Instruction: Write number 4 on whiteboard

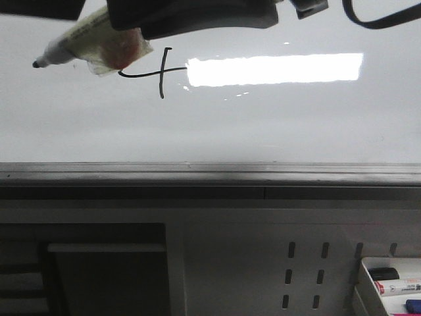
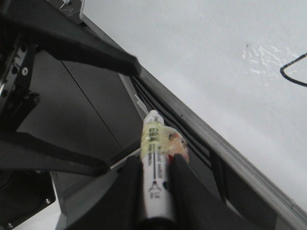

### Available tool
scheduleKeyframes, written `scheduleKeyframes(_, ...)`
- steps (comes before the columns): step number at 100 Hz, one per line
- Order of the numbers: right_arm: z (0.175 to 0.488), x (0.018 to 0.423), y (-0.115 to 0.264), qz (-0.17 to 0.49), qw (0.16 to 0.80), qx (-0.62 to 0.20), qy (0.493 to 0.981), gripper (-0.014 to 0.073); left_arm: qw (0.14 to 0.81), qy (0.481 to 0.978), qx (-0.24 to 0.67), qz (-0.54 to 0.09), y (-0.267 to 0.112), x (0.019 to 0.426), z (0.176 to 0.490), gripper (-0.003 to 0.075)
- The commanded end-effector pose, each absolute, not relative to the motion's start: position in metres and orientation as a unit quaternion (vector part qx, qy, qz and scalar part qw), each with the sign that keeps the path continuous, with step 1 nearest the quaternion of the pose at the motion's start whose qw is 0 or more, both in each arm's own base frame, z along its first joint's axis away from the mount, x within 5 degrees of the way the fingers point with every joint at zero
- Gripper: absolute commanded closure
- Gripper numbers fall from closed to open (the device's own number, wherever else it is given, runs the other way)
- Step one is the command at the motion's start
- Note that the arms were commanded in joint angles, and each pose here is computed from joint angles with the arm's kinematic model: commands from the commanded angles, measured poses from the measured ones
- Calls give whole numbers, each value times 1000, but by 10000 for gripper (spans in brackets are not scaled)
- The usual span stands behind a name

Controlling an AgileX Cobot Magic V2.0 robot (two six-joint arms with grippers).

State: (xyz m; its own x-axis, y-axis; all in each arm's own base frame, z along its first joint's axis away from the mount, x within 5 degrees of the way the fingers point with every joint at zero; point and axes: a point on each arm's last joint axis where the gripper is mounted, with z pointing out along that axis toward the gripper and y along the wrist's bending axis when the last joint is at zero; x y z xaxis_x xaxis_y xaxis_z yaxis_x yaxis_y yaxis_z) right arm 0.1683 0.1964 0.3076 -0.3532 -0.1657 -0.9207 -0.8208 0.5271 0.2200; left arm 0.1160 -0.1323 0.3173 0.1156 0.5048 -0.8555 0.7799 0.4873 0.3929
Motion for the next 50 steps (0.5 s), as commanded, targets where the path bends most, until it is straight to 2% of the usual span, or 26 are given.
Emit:
scheduleKeyframes(1, 323, 166, 196, 372, 472, -337, 724, 644, 582, 632, 501, -108, -134, 117, 330, 302)
scheduleKeyframes(28, 324, 168, 191, 388, 432, -354, 733, 644, 566, 632, 523, -86, -137, 121, 323, 302)
scheduleKeyframes(50, 336, 169, 185, 353, 395, -398, 748, 644, 566, 637, 514, -98, -137, 120, 324, 302)
